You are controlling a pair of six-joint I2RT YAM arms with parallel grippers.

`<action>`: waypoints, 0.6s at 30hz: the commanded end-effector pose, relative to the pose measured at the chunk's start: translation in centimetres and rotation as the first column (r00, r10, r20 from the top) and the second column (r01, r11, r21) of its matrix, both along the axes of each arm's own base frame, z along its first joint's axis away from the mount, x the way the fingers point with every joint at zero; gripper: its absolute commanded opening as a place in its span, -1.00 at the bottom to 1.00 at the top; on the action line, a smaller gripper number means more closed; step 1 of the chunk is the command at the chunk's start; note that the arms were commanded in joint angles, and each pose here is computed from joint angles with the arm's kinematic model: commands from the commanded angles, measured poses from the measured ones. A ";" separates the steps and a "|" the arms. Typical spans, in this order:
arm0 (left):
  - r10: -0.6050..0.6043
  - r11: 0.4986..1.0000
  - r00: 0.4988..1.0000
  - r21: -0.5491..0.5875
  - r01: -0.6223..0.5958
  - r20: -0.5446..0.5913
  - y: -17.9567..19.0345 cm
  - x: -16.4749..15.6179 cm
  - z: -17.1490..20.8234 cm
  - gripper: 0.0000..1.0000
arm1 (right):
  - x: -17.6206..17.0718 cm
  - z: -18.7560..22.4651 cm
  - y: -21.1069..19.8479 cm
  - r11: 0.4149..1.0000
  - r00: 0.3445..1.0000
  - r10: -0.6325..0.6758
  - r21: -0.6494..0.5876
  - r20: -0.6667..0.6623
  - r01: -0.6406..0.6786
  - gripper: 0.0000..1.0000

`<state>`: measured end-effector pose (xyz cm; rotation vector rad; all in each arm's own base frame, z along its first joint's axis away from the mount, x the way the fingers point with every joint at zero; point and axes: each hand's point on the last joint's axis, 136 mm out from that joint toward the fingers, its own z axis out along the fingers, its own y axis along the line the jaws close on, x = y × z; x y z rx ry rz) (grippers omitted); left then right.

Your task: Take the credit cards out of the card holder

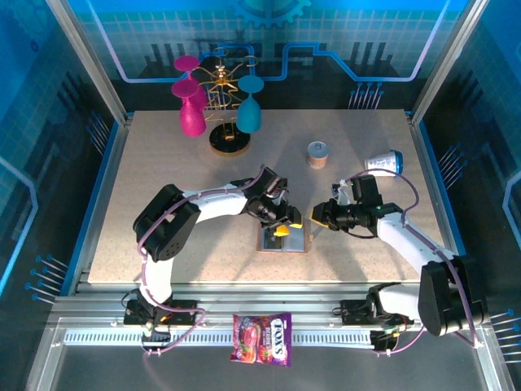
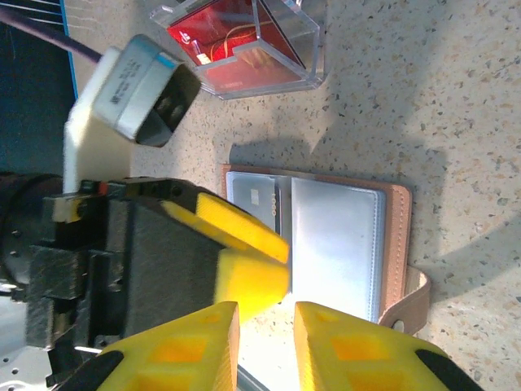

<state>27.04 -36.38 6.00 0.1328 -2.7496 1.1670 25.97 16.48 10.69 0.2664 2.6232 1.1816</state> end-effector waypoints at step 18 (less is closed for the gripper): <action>0.148 0.989 0.987 -0.004 -0.148 0.054 7.4 -0.2 0.5 0.04 | -0.3 -1.4 7.2 0.986 0.983 0.168 -0.012 -0.071 -0.169 -0.50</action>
